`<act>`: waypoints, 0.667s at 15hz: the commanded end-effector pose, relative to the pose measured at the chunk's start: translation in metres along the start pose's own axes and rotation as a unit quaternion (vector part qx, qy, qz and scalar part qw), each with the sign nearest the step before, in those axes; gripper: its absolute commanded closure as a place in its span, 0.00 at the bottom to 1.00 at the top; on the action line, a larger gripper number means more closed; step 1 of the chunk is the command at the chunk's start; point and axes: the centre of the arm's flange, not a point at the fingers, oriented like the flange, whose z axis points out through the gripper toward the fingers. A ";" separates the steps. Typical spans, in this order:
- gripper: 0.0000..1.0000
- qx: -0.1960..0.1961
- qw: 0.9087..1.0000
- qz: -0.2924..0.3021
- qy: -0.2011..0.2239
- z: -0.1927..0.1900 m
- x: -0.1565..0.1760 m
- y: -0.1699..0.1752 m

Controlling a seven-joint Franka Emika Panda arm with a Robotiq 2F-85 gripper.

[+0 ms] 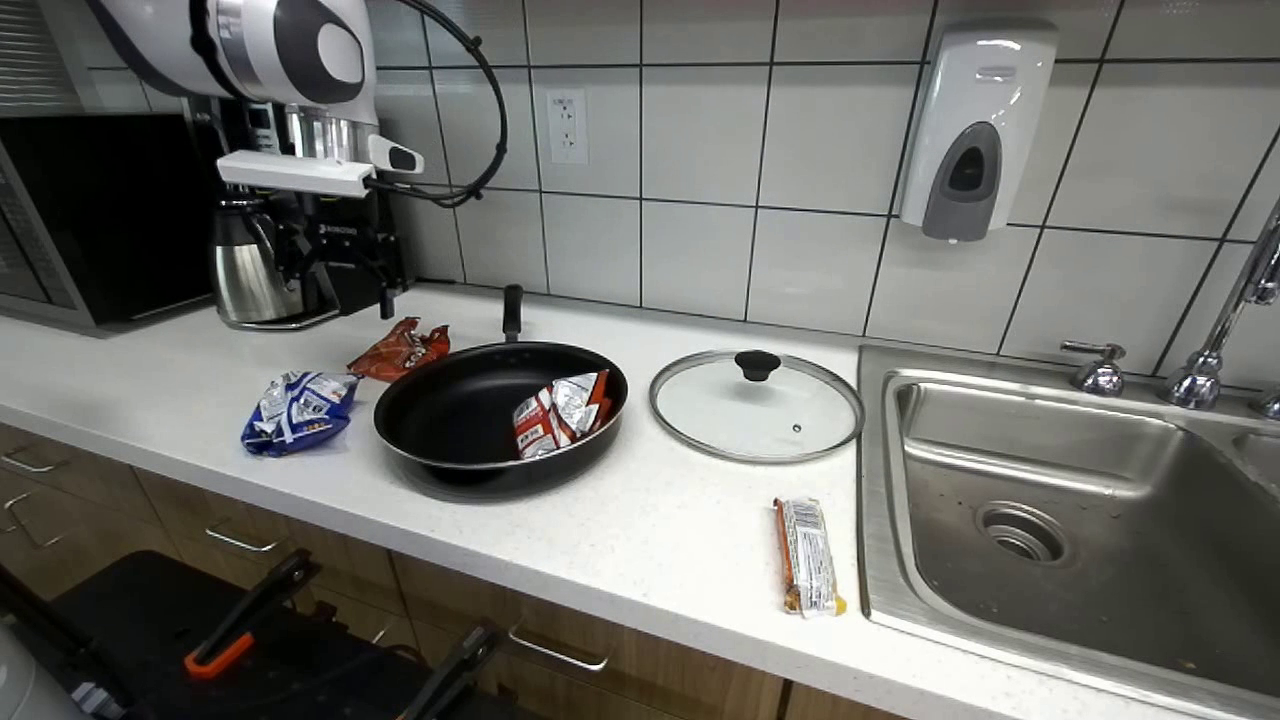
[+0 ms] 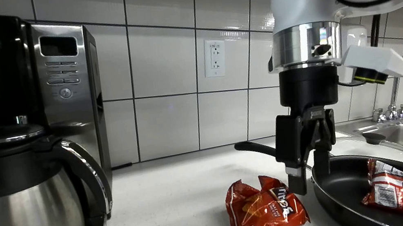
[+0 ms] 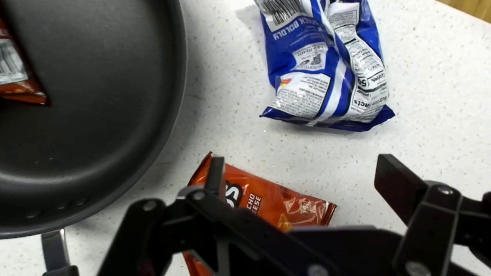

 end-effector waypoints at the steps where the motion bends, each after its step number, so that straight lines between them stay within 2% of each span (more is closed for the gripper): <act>1: 0.00 0.007 1.000 0.021 0.007 0.014 0.015 -0.019; 10: 0.00 0.011 1.000 -0.012 -0.025 0.029 0.004 -0.061</act>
